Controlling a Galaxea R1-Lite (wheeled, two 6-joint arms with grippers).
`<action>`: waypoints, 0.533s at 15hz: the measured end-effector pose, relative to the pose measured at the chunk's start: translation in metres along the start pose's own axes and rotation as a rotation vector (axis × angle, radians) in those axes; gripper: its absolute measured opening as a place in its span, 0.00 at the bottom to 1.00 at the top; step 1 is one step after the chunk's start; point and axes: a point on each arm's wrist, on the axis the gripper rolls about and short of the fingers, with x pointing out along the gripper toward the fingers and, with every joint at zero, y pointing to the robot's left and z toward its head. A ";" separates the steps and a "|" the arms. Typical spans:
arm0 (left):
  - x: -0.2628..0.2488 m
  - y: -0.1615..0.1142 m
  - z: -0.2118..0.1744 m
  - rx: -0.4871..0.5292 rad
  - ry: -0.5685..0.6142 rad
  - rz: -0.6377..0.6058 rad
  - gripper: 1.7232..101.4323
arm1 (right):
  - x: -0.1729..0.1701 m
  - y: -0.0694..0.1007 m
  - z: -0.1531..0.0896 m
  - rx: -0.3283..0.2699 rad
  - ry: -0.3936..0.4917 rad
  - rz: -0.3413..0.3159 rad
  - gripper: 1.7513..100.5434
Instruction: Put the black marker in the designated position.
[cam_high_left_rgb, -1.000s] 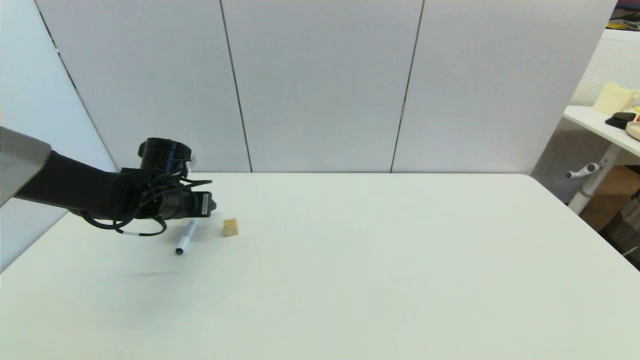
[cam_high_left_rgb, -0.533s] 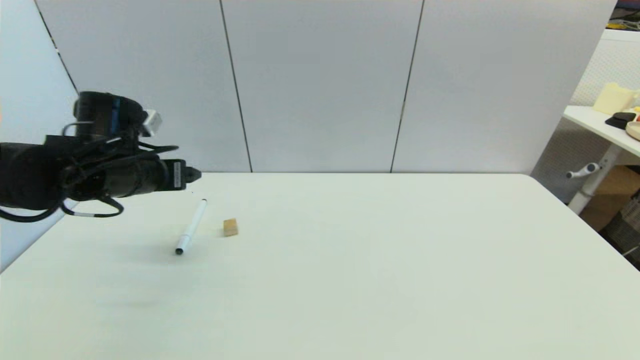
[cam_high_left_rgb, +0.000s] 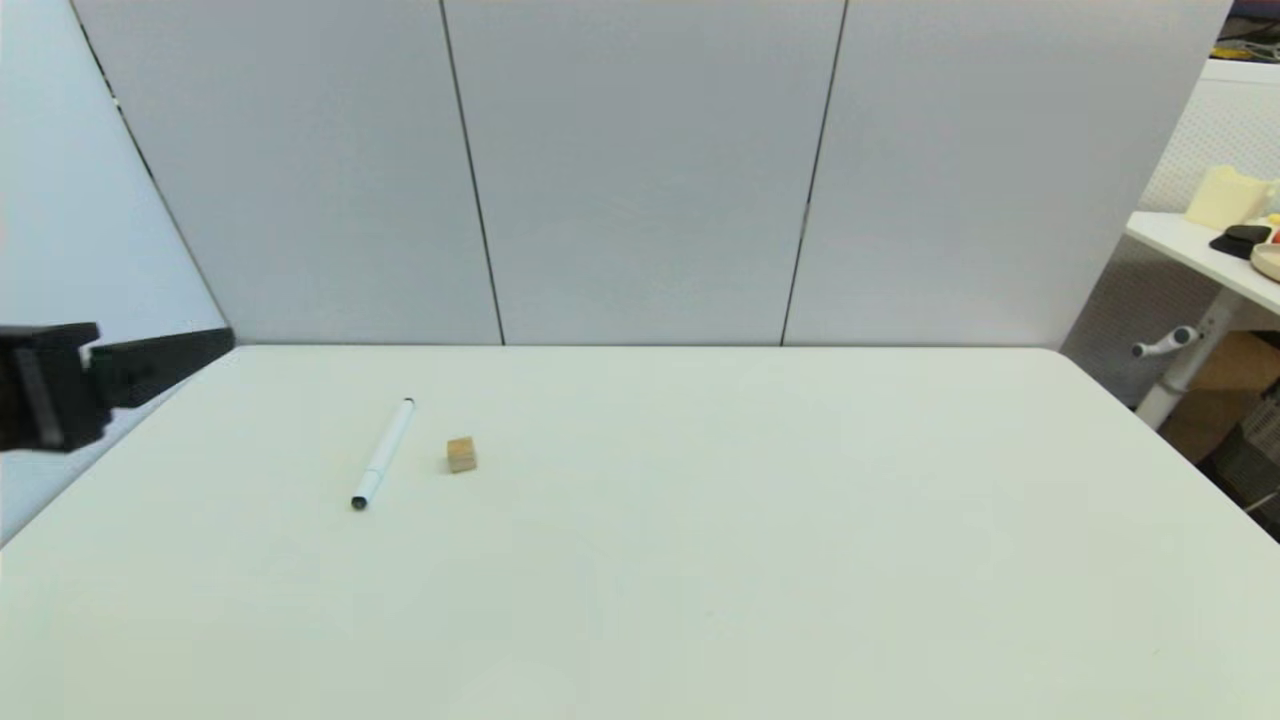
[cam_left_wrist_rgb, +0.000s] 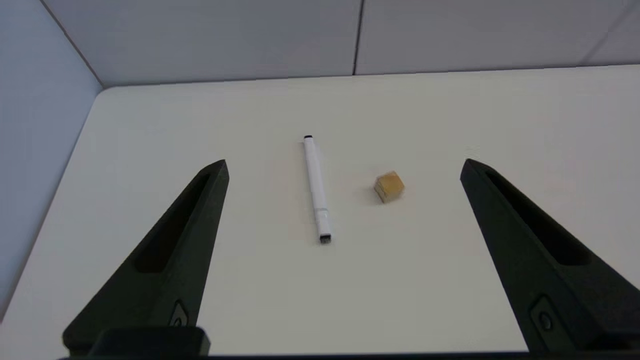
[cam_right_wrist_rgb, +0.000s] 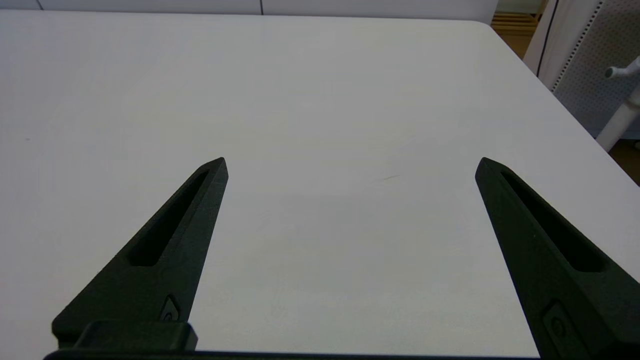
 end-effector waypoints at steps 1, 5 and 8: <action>-0.024 0.000 -0.010 0.016 -0.035 -0.011 0.93 | 0.000 0.000 0.000 0.000 0.000 0.000 0.97; -0.092 0.001 -0.075 0.105 -0.143 -0.028 0.94 | 0.000 0.000 0.000 0.000 0.000 0.000 0.97; -0.110 -0.001 -0.112 0.161 -0.190 -0.034 0.95 | 0.000 0.000 0.000 0.000 0.000 0.000 0.97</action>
